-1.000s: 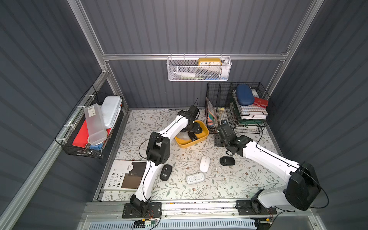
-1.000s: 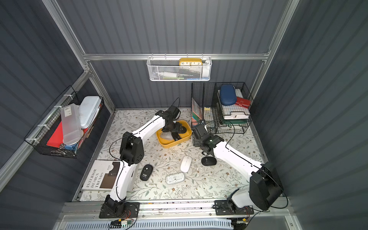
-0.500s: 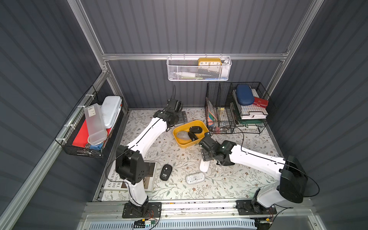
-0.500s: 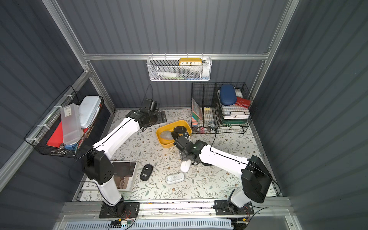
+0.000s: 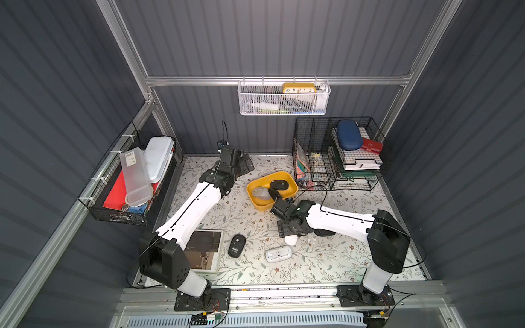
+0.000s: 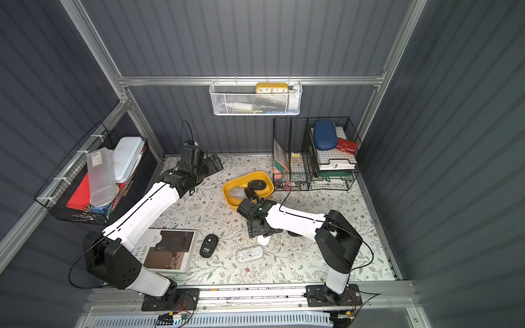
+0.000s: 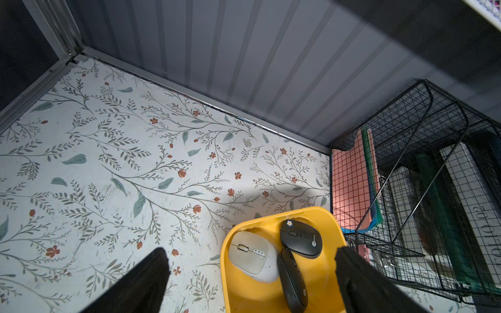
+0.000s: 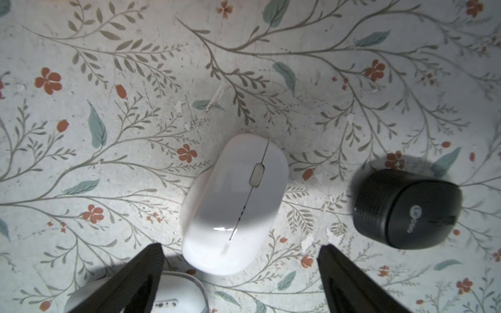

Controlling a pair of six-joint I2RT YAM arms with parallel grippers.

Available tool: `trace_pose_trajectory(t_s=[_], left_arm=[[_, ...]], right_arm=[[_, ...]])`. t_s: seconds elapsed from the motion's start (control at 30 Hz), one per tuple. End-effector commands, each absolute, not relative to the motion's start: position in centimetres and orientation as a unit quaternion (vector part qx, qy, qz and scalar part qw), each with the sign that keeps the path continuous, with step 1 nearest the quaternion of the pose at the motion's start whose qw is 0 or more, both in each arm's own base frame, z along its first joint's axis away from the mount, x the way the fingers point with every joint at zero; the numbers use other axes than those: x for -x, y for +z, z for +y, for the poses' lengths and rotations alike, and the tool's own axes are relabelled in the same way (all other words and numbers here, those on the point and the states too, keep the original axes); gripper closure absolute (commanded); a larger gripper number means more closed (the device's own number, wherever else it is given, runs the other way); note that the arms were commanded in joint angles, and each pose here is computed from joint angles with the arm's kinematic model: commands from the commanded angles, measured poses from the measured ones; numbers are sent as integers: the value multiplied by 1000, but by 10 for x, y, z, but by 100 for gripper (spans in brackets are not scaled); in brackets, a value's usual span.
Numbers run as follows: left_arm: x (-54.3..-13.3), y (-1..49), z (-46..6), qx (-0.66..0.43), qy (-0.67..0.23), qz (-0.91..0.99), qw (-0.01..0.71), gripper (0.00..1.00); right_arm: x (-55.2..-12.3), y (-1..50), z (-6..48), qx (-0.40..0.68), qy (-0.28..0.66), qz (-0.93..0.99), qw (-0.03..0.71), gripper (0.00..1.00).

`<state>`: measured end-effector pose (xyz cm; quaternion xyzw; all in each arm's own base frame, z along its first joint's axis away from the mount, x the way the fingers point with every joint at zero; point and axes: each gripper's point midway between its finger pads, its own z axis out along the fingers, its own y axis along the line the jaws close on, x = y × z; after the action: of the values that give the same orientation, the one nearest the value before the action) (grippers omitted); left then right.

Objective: Put the mouse in the storage box
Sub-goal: Place the mouse in the storage box, then pick up the mouse from the center of the board.

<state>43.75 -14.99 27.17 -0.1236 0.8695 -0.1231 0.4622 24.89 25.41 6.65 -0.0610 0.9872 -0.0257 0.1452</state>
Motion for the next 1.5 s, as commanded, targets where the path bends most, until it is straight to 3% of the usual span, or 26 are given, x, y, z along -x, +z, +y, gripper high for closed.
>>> trace_pose_trajectory(t_s=[0.0,0.47,0.7,1.13,1.47], left_arm=[[-433,272,-145,134,-121,864,470,1],[-432,266,-142,135,-116,863,473,1],[-432,268,-142,134,-117,861,477,1],[-431,264,-140,135,-112,862,476,1],[-427,275,-130,144,-99,853,491,1]], right_arm=[[-246,63,248,27,-34,992,118,6],[-241,33,248,-11,4,998,57,6],[-241,21,247,-18,5,999,37,11],[-244,29,240,-22,-9,998,53,53],[-274,104,240,70,0,985,158,58]])
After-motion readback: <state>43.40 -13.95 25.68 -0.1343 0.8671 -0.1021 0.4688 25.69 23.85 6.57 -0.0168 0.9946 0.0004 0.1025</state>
